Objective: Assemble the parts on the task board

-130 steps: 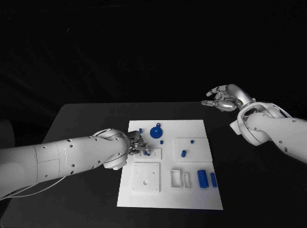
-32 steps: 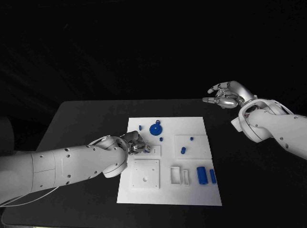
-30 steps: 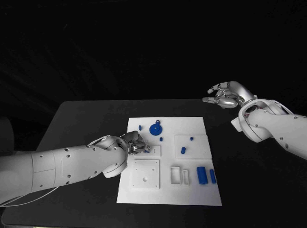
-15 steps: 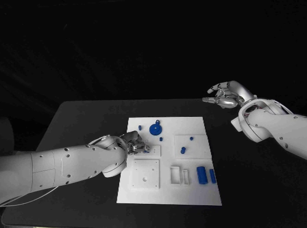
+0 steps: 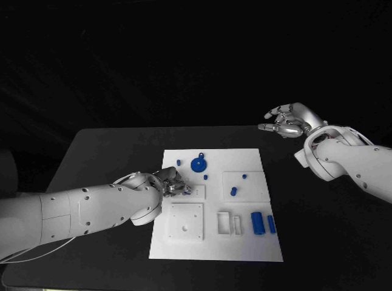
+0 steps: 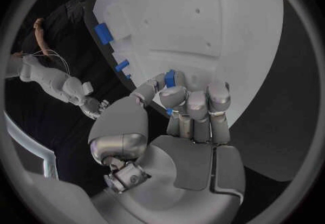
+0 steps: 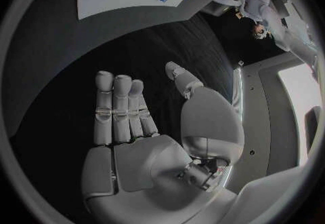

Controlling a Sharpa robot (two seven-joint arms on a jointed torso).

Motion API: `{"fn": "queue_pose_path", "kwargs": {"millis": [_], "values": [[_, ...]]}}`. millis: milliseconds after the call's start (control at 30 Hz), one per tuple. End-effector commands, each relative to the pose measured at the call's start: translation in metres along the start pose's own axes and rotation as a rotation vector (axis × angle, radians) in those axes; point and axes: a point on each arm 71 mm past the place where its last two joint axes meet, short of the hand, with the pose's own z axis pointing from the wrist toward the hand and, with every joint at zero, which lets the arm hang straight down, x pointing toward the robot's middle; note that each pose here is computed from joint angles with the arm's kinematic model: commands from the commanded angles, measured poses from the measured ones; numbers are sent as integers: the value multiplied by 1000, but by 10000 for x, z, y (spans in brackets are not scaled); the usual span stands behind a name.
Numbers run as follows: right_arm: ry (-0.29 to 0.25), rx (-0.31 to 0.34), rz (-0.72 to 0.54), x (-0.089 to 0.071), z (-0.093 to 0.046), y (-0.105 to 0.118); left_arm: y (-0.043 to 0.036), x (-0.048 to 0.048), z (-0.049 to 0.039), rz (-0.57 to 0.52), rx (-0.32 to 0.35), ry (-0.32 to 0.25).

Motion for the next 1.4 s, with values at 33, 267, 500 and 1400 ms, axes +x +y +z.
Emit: {"fn": "queue_pose_path", "kwargs": {"millis": [33, 267, 500, 1400], "values": [[14, -7, -1, 13, 0, 8, 10, 42, 1, -5, -11, 34], [15, -8, -1, 17, 2, 10, 9, 45, 3, -6, -12, 39], [16, -8, -1, 18, 3, 10, 7, 45, 7, -7, -11, 38], [18, -8, 0, 23, 2, 7, 12, 40, 35, -14, -18, 45]]}}
